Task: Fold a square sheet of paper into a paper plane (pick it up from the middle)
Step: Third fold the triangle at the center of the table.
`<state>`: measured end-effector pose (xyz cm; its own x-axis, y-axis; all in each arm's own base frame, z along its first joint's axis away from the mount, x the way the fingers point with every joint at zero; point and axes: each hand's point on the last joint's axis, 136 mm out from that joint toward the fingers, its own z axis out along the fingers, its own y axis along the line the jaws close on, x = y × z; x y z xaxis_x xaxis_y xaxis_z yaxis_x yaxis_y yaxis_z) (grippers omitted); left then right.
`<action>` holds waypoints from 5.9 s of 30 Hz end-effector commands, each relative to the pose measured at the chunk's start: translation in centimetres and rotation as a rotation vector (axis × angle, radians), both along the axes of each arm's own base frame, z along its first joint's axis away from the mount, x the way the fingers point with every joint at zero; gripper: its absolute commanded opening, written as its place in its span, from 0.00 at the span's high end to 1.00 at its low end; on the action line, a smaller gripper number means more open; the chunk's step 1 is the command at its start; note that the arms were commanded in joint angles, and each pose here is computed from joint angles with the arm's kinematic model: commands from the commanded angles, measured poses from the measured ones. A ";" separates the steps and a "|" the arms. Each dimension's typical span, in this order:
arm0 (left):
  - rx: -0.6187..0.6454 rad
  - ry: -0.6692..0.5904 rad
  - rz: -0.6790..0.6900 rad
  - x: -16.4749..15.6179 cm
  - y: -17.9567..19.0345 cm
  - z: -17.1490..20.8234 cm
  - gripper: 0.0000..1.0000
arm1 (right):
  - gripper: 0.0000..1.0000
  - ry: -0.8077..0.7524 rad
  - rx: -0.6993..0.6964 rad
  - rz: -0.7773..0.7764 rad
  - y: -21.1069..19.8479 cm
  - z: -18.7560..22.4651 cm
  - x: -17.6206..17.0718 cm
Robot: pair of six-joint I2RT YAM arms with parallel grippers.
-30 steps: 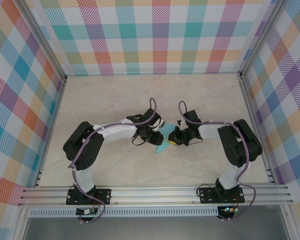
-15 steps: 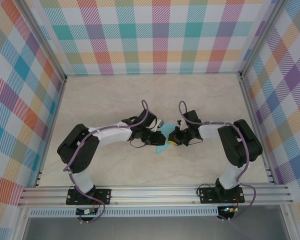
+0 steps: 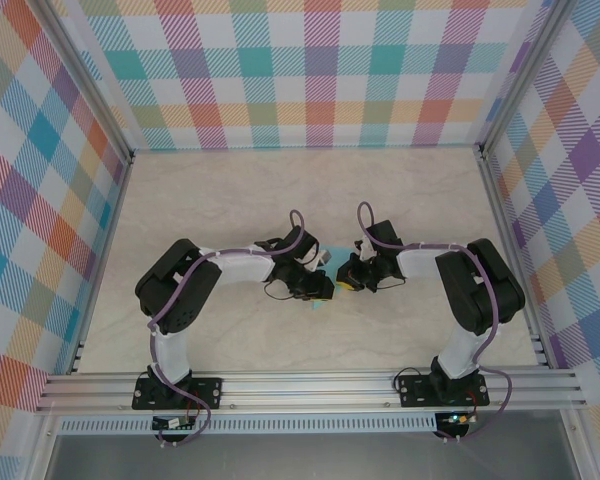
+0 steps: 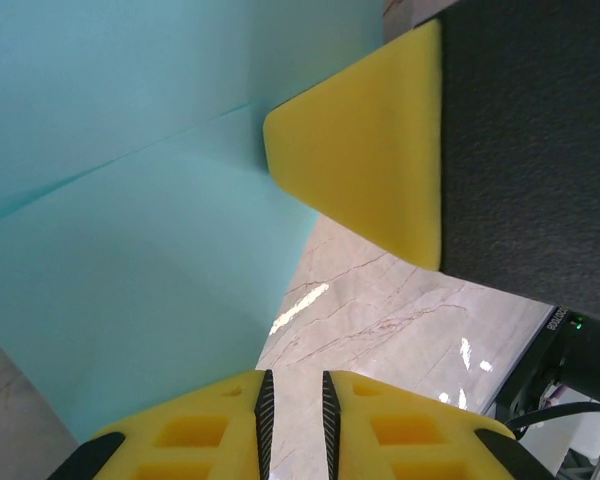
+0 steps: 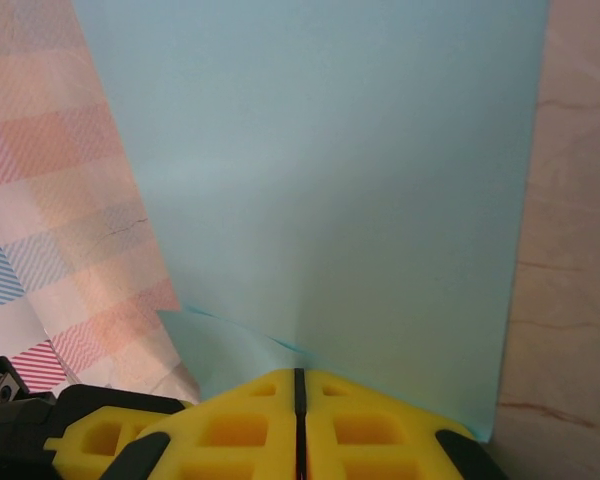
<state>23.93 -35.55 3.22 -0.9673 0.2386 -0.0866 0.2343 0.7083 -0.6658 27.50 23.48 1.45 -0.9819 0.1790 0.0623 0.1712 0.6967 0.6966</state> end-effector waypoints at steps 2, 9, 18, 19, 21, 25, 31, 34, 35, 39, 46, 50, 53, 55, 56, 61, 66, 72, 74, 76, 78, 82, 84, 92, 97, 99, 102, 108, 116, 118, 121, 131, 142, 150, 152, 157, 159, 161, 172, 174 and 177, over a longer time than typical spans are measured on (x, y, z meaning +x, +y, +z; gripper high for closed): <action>0.064 -0.005 -0.019 0.0 0.7 -0.8 0.78 | 0.91 0.063 -0.123 -0.026 -1.9 -3.0 -1.3; 0.131 0.035 -0.028 -1.2 2.1 -2.7 0.79 | 0.92 0.075 -0.146 -0.026 -2.3 -3.5 -1.6; 0.177 0.063 -0.045 -2.8 3.8 -3.4 0.79 | 0.92 0.084 -0.164 -0.022 -2.6 -3.8 -1.7; 0.165 0.064 -0.046 -2.8 3.7 -3.1 0.79 | 0.92 0.086 -0.167 -0.023 -2.6 -3.8 -1.7; 0.140 0.063 -0.045 -2.9 3.4 -2.5 0.79 | 0.92 0.085 -0.168 -0.023 -2.6 -3.8 -1.7; 0.154 0.042 -0.045 -2.6 3.5 -1.9 0.79 | 0.92 0.086 -0.173 -0.026 -2.7 -3.8 -1.6; 0.172 0.080 -0.055 -3.6 4.2 -2.7 0.79 | 0.92 0.084 -0.174 -0.025 -2.7 -3.7 -1.6; 0.207 0.074 -0.054 -3.7 5.0 -2.9 0.79 | 0.92 0.086 -0.178 -0.025 -2.8 -3.7 -1.7; 0.212 0.066 -0.052 -3.6 5.1 -2.8 0.79 | 0.91 0.085 -0.176 -0.025 -2.7 -3.7 -1.6; 0.187 0.035 -0.042 -2.9 4.5 -1.7 0.78 | 0.92 0.088 -0.177 -0.023 -2.7 -3.7 -1.7; 0.084 -0.016 -0.031 -1.3 2.2 2.0 0.77 | 0.92 0.089 -0.183 -0.028 -2.8 -3.8 -1.6; 0.008 -0.002 -0.027 -1.2 0.9 3.1 0.77 | 0.92 0.092 -0.183 -0.028 -2.8 -3.8 -1.7; -0.023 0.023 -0.039 -1.4 0.2 3.0 0.76 | 0.92 0.091 -0.184 -0.028 -2.9 -3.8 -1.7; 0.004 0.044 -0.045 -1.7 0.5 2.1 0.76 | 0.92 0.092 -0.184 -0.027 -2.8 -3.7 -1.7; 0.022 0.052 -0.042 -1.8 0.7 1.6 0.76 | 0.92 0.093 -0.183 -0.027 -2.8 -3.8 -1.7; 0.105 0.109 -0.037 -2.7 2.1 -1.2 0.77 | 0.92 0.094 -0.188 -0.028 -2.9 -3.8 -1.8; 0.179 0.147 -0.041 -3.8 3.7 -2.9 0.78 | 0.92 0.106 -0.199 -0.025 -3.1 -4.2 -2.1; 0.248 0.139 -0.039 -4.3 5.5 -3.1 0.79 | 0.92 0.107 -0.210 -0.026 -3.3 -4.3 -2.1; 0.243 0.140 -0.040 -4.4 5.5 -2.9 0.79 | 0.92 0.106 -0.211 -0.026 -3.3 -4.3 -2.0; 0.233 0.145 -0.044 -4.6 5.5 -2.7 0.79 | 0.92 0.107 -0.213 -0.026 -3.3 -4.3 -2.0; 0.229 0.149 -0.046 -4.8 5.5 -2.5 0.79 | 0.92 0.109 -0.216 -0.026 -3.4 -4.4 -2.1; 0.230 0.162 -0.038 -5.1 5.8 -2.7 0.79 | 0.92 0.107 -0.217 -0.026 -3.4 -4.3 -2.2; 0.229 0.164 -0.030 -5.1 5.9 -2.7 0.79 | 0.92 0.106 -0.218 -0.024 -3.4 -4.2 -2.2; 0.100 0.115 0.024 -3.4 4.4 0.8 0.79 | 0.92 0.102 -0.207 -0.023 -3.2 -4.0 -2.0; 0.031 0.044 0.072 -1.0 2.5 2.6 0.80 | 0.92 0.095 -0.190 -0.028 -2.9 -3.7 -1.7; 0.041 0.042 0.077 -0.3 2.1 2.1 0.81 | 0.92 0.095 -0.191 -0.030 -2.9 -3.7 -1.6; 0.080 0.054 0.089 0.3 2.1 0.7 0.81 | 0.91 0.093 -0.188 -0.030 -2.9 -3.5 -1.7; 0.183 0.062 0.088 0.0 3.6 -2.2 0.82 | 0.91 0.077 -0.159 -0.028 -2.4 -2.7 -1.4; 0.310 0.084 0.065 -1.6 6.3 -5.0 0.85 | 0.90 -0.025 -0.053 -0.023 -0.7 2.4 0.7; 0.315 0.078 0.066 -1.6 6.5 -5.0 0.85 | 0.90 -0.049 -0.013 -0.013 -0.2 3.6 0.5; 0.314 0.073 0.069 -1.5 6.5 -4.9 0.85 | 0.91 -0.056 0.020 0.010 0.6 4.1 -0.3; 0.294 0.074 0.068 -1.2 5.9 -4.7 0.85 | 0.93 -0.002 0.044 0.059 3.0 1.8 -2.9; 0.303 0.079 0.075 -1.4 6.2 -5.3 0.86 | 0.92 0.033 0.019 0.087 3.4 0.2 -3.8; 0.327 0.076 0.069 -1.5 6.7 -5.5 0.88 | 0.93 0.048 -0.074 0.046 2.0 -2.0 -3.7; 0.338 0.075 0.071 -1.6 6.9 -5.7 0.88 | 0.92 0.037 -0.081 0.033 1.7 -1.9 -3.3; 0.358 0.074 0.069 -1.7 7.3 -6.2 0.89 | 0.92 0.017 -0.042 0.005 1.2 -1.3 -2.1; 0.365 0.076 0.070 -1.7 7.4 -6.3 0.90 | 0.92 0.004 -0.033 -0.007 0.8 -1.0 -1.6; 0.365 0.078 0.071 -1.7 7.4 -6.4 0.90 | 0.91 -0.006 -0.024 -0.018 0.4 -0.9 -1.1; 0.364 0.085 0.065 -2.0 7.5 -6.7 0.90 | 0.91 -0.034 0.001 -0.100 -2.4 -1.3 0.9; 0.361 0.086 0.065 -1.9 7.4 -6.6 0.90 | 0.91 -0.037 0.005 -0.117 -2.9 -1.4 1.2; 0.356 0.087 0.063 -2.0 7.3 -6.6 0.90 | 0.90 -0.047 0.010 -0.129 -3.4 -1.4 1.6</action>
<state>23.90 -32.61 1.46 -0.9789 0.2011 -0.0354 0.1861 0.8077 -0.5595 28.43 22.06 1.68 -0.9656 0.2546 0.0520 0.2054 0.6253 0.7529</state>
